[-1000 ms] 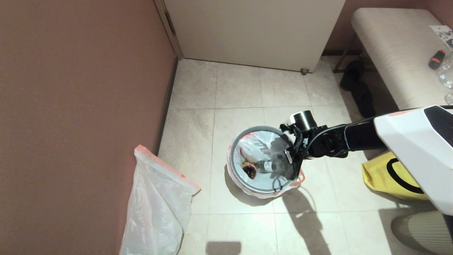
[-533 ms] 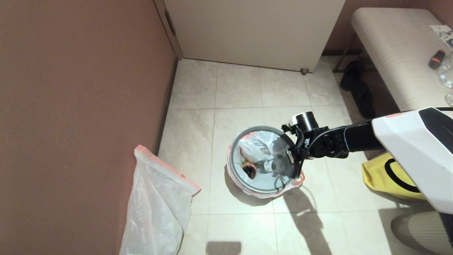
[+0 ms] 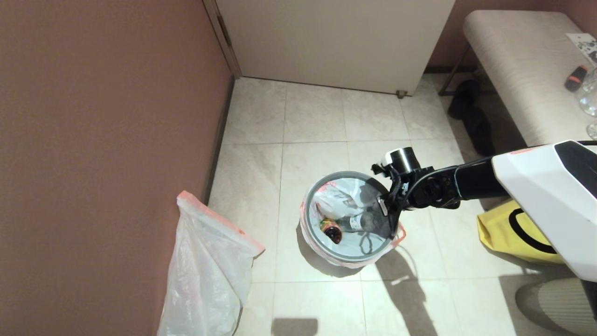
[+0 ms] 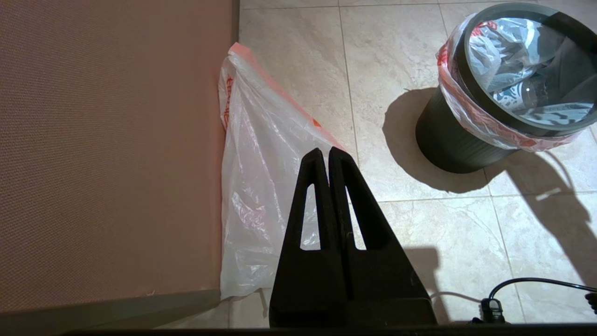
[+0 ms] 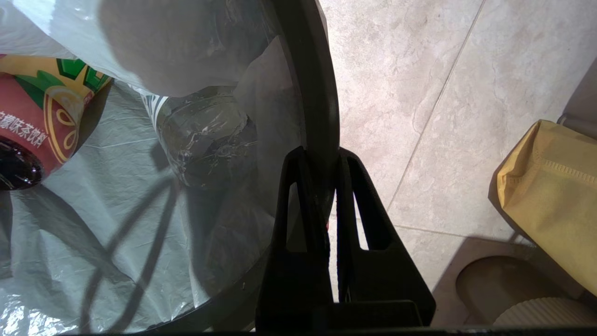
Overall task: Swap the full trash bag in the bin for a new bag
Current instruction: Place the trash can ring on the floor
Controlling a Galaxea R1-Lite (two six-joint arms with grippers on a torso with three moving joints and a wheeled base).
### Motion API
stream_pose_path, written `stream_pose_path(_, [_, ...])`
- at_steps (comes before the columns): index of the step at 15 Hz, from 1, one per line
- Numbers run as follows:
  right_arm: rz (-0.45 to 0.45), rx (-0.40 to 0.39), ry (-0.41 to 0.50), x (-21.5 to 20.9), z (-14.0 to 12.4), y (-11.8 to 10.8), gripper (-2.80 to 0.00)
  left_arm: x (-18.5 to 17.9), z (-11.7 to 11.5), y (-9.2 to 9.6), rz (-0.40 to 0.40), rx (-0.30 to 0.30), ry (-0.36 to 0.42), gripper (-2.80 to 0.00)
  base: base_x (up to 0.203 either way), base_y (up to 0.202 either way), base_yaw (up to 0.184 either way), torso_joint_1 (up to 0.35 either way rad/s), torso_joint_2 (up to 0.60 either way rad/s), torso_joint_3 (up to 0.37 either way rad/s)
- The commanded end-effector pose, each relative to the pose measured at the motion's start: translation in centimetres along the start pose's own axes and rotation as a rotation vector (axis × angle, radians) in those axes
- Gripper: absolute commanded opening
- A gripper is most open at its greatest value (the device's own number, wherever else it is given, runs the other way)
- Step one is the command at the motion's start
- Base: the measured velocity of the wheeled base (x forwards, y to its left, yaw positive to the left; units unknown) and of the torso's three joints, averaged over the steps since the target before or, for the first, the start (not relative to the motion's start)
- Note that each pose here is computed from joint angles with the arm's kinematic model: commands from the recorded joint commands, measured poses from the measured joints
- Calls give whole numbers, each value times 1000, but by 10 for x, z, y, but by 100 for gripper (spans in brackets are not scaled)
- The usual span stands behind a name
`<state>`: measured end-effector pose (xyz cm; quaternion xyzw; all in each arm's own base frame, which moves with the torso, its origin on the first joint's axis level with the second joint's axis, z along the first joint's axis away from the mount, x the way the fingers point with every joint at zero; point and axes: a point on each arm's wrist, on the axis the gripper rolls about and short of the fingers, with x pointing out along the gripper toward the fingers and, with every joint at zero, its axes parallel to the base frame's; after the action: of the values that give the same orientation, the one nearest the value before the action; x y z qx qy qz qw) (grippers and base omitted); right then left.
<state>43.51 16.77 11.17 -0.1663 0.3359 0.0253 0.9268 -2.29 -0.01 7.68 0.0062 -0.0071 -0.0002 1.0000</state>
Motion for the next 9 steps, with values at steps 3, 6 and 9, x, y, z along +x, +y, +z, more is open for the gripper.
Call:
stream_pose_path(3, [0,6,-28,-16,7,-4,-280,0,0,0,0,0,0,-280,0,0,0,0,0,0])
stream_pose_path(6, [6,0,-29,-29,6,-5,-280,0,0,0,0,0,0,-280,0,0,0,0,0,0])
stream_pose_path(9, [19,-6,-42,-48,7,-4,-280,0,0,0,0,0,0,-280,0,0,0,0,0,0])
